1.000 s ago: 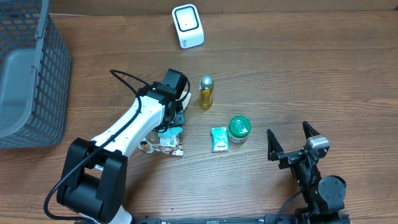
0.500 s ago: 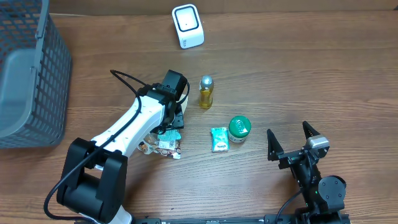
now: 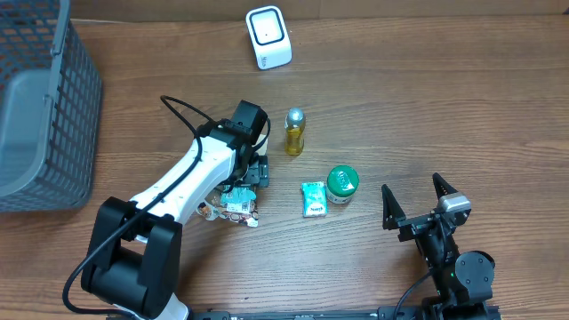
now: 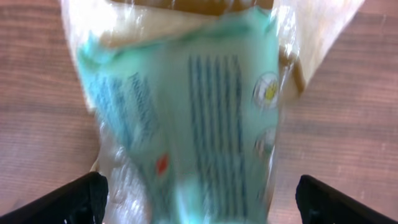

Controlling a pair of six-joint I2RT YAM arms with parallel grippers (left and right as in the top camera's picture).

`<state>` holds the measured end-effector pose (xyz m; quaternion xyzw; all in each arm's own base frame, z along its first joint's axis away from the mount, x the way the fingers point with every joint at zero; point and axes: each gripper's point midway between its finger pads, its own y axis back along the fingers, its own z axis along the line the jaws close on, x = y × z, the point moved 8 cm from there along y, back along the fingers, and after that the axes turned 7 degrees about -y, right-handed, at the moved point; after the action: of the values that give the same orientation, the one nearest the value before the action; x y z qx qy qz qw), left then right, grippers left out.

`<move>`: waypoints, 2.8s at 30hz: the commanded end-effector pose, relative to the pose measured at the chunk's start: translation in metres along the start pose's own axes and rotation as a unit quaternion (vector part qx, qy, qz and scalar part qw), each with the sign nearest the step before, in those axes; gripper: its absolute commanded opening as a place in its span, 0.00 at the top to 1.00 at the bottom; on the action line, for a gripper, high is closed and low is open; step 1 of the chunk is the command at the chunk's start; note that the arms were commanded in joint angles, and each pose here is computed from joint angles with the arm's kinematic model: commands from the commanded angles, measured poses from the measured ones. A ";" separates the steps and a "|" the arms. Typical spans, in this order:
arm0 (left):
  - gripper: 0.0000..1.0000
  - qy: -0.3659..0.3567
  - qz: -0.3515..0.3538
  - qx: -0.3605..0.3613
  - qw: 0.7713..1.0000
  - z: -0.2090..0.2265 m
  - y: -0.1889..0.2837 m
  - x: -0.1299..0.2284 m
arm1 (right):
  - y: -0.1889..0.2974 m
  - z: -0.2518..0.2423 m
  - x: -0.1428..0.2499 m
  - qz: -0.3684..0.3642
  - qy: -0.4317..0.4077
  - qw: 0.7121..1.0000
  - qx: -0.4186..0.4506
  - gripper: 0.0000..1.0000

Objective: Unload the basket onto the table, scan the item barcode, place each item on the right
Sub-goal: 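Carry the pouch to the table left of the bottle and lower it, then release the pouch flat on the table and withdraw the left gripper left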

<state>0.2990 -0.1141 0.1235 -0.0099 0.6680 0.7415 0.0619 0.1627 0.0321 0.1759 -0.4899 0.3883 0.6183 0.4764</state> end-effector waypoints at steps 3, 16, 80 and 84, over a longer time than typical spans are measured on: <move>0.04 -0.009 -0.038 0.059 0.997 0.010 0.062 -0.036 | -0.001 -0.001 0.003 0.001 0.001 1.000 0.004 0.00; 0.75 -0.028 0.014 0.086 0.996 0.006 0.062 -0.023 | -0.001 -0.001 0.003 0.001 0.001 1.000 0.004 0.00; 0.00 0.217 -0.032 0.024 0.975 0.179 0.083 -0.014 | -0.001 -0.001 0.003 0.001 0.001 1.000 0.004 0.00; 0.00 0.217 -0.032 0.024 0.975 0.179 0.083 -0.014 | -0.001 -0.001 0.003 0.001 0.001 1.000 0.004 0.00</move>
<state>0.3168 0.0530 0.2249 -0.1887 0.6835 0.7026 -0.0603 0.1627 0.0321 0.1758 -0.4898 0.3884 0.6183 0.4763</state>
